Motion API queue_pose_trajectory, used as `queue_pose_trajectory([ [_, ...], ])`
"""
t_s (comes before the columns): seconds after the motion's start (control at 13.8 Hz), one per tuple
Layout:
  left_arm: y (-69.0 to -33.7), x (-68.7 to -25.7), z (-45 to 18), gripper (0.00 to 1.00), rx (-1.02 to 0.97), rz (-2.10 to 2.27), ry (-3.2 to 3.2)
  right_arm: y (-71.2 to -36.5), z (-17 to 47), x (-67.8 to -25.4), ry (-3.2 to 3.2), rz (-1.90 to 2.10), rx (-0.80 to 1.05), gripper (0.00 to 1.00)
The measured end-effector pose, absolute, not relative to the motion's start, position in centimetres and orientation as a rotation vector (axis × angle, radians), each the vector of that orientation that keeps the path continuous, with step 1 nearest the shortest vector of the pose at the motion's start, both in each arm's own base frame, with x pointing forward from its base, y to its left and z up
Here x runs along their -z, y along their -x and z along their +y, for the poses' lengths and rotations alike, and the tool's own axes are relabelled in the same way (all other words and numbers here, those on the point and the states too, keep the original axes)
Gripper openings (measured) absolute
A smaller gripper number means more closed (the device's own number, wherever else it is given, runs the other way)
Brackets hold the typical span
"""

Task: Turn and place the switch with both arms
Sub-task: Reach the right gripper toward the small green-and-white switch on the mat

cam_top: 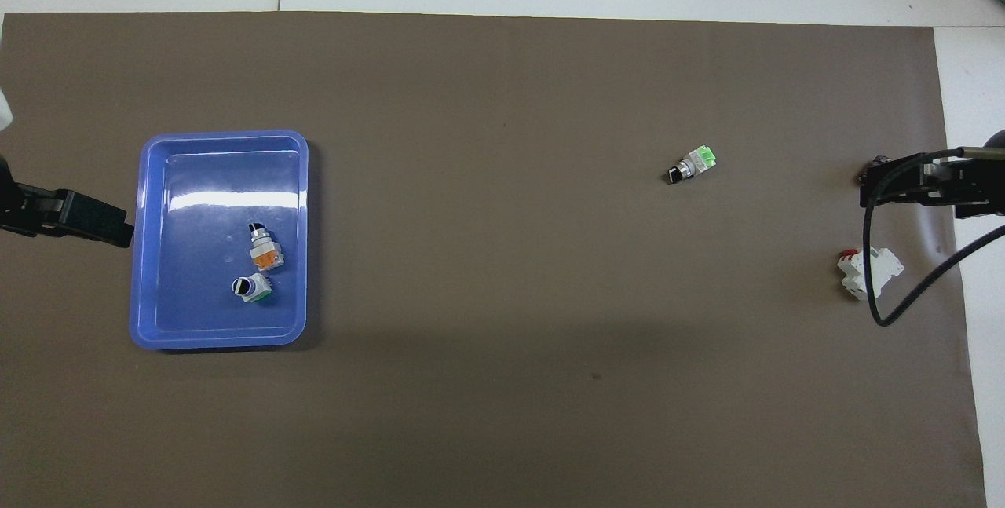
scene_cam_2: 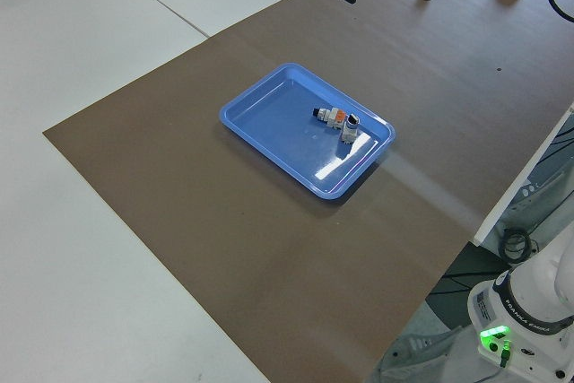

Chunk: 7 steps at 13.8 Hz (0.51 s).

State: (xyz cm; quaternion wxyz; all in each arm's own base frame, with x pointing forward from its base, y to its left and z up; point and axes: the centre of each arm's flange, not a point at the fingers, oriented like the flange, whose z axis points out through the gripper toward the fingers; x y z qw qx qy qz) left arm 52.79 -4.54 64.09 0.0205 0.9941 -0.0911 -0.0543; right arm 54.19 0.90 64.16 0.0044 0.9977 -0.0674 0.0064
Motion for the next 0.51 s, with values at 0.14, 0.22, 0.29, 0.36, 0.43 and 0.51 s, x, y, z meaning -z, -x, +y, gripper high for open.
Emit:
queue_pose_trajectory([
  [0.14, -52.7, -64.1, -4.3, 1.0, 0.17, -0.274, -3.084, -54.2, 0.9, -64.2, -3.126, -0.211, -0.02, 1.0],
  [0.22, -52.7, -64.1, -4.1, 1.0, 0.17, -0.267, -3.084, -54.2, 0.9, -64.2, -3.126, -0.211, -0.02, 1.0],
  [0.29, -52.7, -64.1, -3.8, 1.0, 0.17, -0.259, -3.084, -54.2, 0.9, -64.2, -3.126, -0.211, -0.02, 1.0],
  [0.36, -52.7, -64.1, -3.5, 1.0, 0.169, -0.249, -3.085, -54.2, 0.9, -64.2, -3.126, -0.212, -0.02, 1.0],
  [0.43, -52.6, -64.2, -3.2, 1.0, 0.167, -0.24, -3.085, -54.2, 0.9, -64.2, -3.126, -0.212, -0.02, 1.0],
  [0.51, -52.6, -64.2, -3.0, 1.0, 0.166, -0.235, -3.085, -54.2, 0.8, -64.1, -3.125, -0.225, -0.024, 1.0],
])
